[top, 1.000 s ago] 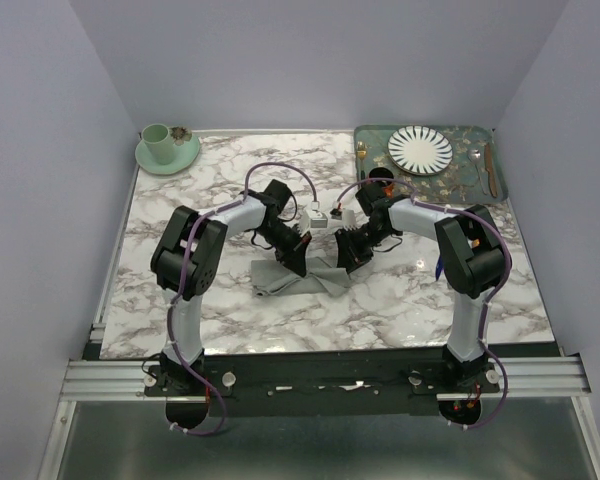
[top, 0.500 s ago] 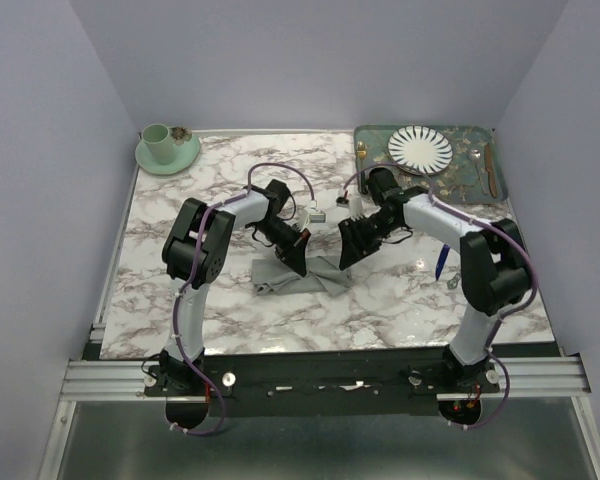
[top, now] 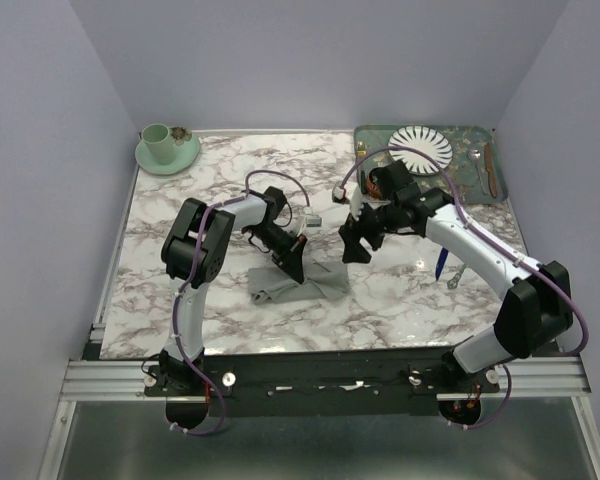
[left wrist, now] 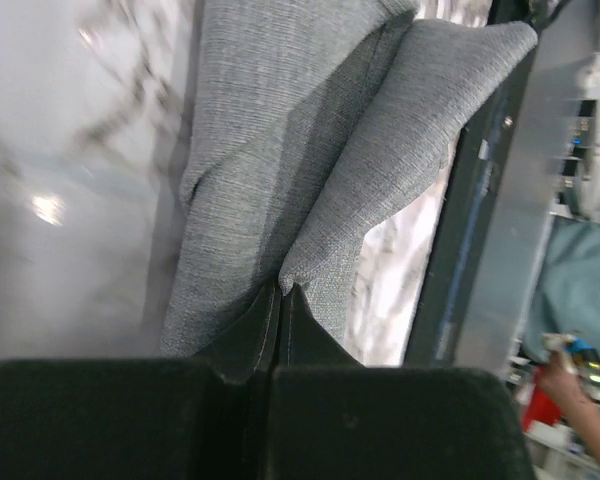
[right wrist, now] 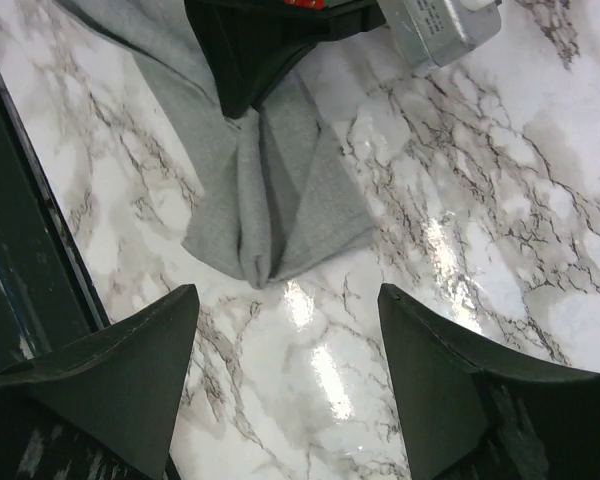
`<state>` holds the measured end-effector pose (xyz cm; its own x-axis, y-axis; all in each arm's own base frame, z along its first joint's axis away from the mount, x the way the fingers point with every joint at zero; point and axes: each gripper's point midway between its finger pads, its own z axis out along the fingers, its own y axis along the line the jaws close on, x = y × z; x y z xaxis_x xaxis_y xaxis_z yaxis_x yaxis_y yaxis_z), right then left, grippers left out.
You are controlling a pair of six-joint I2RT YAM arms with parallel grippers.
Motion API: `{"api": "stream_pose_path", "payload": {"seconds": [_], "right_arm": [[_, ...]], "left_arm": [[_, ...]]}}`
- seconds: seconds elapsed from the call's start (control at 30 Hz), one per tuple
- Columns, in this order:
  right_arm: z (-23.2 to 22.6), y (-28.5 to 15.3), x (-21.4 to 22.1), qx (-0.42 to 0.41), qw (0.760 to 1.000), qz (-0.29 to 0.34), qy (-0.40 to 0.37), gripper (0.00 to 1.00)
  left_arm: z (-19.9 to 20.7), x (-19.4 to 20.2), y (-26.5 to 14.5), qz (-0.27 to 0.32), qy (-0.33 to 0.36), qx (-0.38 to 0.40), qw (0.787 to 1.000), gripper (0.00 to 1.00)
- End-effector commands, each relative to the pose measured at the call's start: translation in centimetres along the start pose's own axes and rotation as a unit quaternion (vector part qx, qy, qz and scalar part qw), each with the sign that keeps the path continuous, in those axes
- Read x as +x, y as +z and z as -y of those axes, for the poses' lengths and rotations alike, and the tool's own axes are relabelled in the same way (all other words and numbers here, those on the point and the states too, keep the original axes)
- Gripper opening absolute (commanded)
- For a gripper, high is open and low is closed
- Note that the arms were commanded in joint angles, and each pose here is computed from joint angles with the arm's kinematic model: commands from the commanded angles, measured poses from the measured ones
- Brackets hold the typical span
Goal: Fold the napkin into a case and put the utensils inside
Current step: Pass from the left arm to the right
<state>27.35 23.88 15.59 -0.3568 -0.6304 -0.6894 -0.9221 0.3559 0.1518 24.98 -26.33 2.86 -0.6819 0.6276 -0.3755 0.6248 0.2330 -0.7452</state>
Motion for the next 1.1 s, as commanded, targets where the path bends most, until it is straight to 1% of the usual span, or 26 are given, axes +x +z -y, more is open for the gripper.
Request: {"api": "stream_pose_path", "payload": {"seconds": [0.0, 0.17, 0.23, 0.27, 0.3, 0.37, 0.47, 0.53, 0.57, 0.7, 0.73, 0.77, 0.93, 0.97, 1.07], "right_arm": [[-1.8, -0.1, 0.7, 0.024, 0.996, -0.022, -0.088, 0.81], [-4.6, 0.5, 0.0, 0.016, 0.986, -0.027, -0.166, 0.81], [-4.9, 1.2, -0.2, 0.022, 0.983, -0.035, -0.178, 0.81], [-5.5, 1.6, -0.9, 0.025, 0.98, -0.035, -0.193, 0.8], [-5.6, 2.4, -0.8, 0.023, 0.98, -0.045, -0.194, 0.78], [-6.2, 3.5, -1.3, 0.024, 0.978, -0.044, -0.202, 0.77], [-7.0, 5.8, -0.5, 0.018, 0.974, -0.059, -0.22, 0.76], [-6.9, 7.4, 0.7, 0.015, 0.97, -0.076, -0.229, 0.75], [-7.1, 8.1, 0.4, 0.016, 0.968, -0.071, -0.239, 0.75], [-6.8, 10.7, 0.8, 0.017, 0.964, -0.09, -0.251, 0.74], [-6.7, 11.1, 0.3, 0.019, 0.963, -0.086, -0.254, 0.74], [-6.6, 12.0, 0.8, 0.015, 0.962, -0.095, -0.255, 0.74], [-5.4, 13.8, 1.9, 0.025, 0.957, -0.119, -0.262, 0.73], [-5.3, 14.0, 2.2, 0.027, 0.956, -0.123, -0.264, 0.72], [-4.8, 14.3, 3.0, 0.034, 0.953, -0.135, -0.268, 0.65]], "left_arm": [[-0.2, 3.7, 0.7, -0.036, -0.051, -0.001, 0.998, 0.0], [0.1, 2.0, 1.1, -0.019, -0.1, 0.022, 0.995, 0.0], [0.2, 1.9, 1.2, -0.019, -0.109, 0.024, 0.994, 0.0], [0.1, 2.1, 1.3, -0.022, -0.121, 0.025, 0.992, 0.0], [0.2, 2.0, 1.4, -0.02, -0.124, 0.028, 0.992, 0.0], [0.2, 2.4, 1.7, -0.023, -0.138, 0.034, 0.99, 0.0], [0.0, 2.6, 2.2, -0.028, -0.143, 0.037, 0.989, 0.0], [-0.3, 2.7, 2.2, -0.032, -0.144, 0.03, 0.989, 0.0], [-0.6, 2.8, 2.3, -0.035, -0.144, 0.027, 0.989, 0.0], [-1.0, 3.0, 2.5, -0.04, -0.151, 0.026, 0.987, 0.0], [-1.1, 3.0, 2.5, -0.041, -0.153, 0.026, 0.987, 0.0], [-1.2, 3.0, 2.6, -0.042, -0.154, 0.026, 0.987, 0.0], [-1.2, 2.9, 2.7, -0.04, -0.157, 0.032, 0.986, 0.0], [-1.2, 2.9, 2.8, -0.039, -0.158, 0.034, 0.986, 0.0], [-1.3, 3.0, 2.9, -0.041, -0.158, 0.035, 0.986, 0.0]]}}
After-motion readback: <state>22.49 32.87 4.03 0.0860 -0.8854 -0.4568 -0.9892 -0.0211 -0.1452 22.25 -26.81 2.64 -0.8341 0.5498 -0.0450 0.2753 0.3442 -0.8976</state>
